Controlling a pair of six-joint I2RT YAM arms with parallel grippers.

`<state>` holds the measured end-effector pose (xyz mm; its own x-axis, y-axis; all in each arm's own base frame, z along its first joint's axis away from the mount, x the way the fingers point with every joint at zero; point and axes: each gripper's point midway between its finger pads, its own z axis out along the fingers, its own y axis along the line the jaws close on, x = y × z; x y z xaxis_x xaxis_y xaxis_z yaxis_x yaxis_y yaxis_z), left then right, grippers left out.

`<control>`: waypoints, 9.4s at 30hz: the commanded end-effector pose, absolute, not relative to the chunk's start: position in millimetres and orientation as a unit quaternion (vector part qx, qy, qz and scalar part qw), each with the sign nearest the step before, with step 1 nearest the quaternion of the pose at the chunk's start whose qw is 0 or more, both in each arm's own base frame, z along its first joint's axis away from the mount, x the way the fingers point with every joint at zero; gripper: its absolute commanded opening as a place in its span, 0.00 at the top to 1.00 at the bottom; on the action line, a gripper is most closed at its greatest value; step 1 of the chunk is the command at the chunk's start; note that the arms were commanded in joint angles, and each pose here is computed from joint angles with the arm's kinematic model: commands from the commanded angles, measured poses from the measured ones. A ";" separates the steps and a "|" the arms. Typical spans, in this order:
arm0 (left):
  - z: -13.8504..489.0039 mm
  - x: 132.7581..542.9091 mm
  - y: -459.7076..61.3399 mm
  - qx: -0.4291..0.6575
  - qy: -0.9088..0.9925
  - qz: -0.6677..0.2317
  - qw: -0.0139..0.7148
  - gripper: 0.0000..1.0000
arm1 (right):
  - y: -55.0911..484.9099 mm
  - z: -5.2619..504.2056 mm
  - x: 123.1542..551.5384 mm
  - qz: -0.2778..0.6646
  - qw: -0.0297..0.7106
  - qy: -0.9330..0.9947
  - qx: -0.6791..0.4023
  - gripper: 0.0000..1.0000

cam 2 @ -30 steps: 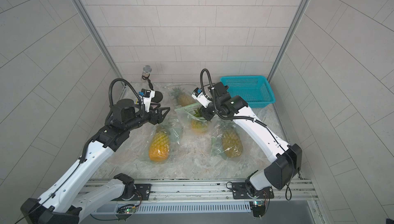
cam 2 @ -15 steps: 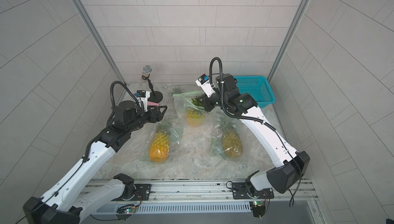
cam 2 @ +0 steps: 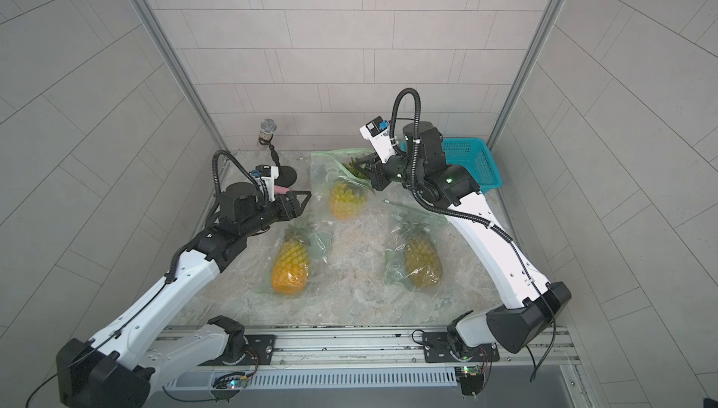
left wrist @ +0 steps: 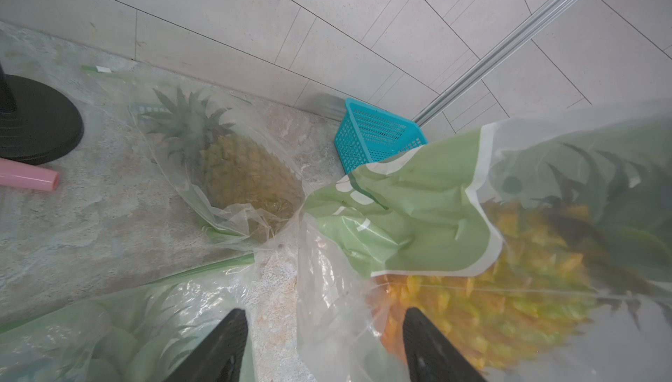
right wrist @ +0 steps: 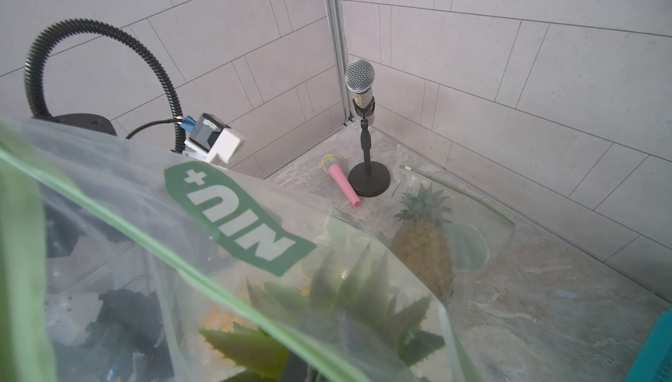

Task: Open the zip-top bag and take out the pineapple
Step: Pick up the pineapple from the zipper food storage bag, then place the zipper food storage bag at the center of the board.

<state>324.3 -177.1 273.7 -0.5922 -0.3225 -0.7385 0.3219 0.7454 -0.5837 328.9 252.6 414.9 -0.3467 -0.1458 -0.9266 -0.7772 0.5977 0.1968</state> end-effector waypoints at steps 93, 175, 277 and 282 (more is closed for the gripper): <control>200.8 355.0 -117.5 -0.028 0.896 -0.177 0.406 1.00 | 173.4 550.5 243.3 0.312 0.741 0.553 -0.219 1.00; 190.5 357.6 -100.4 -0.054 0.931 -0.161 0.324 1.00 | 182.4 616.3 200.0 0.328 0.799 0.407 -0.297 1.00; 238.5 268.9 147.7 -0.379 0.824 0.129 0.401 0.80 | 132.0 522.2 287.9 0.193 0.748 0.606 -0.189 1.00; 262.2 284.2 135.5 -0.351 0.827 0.085 0.430 0.42 | 128.0 514.4 295.4 0.192 0.740 0.619 -0.179 1.00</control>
<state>273.6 141.5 236.4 -0.4264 -0.5145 -0.7439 -0.6982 0.7101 -0.0909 303.4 132.7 485.8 0.0674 0.0135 -0.9976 -0.5070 0.8617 -0.0225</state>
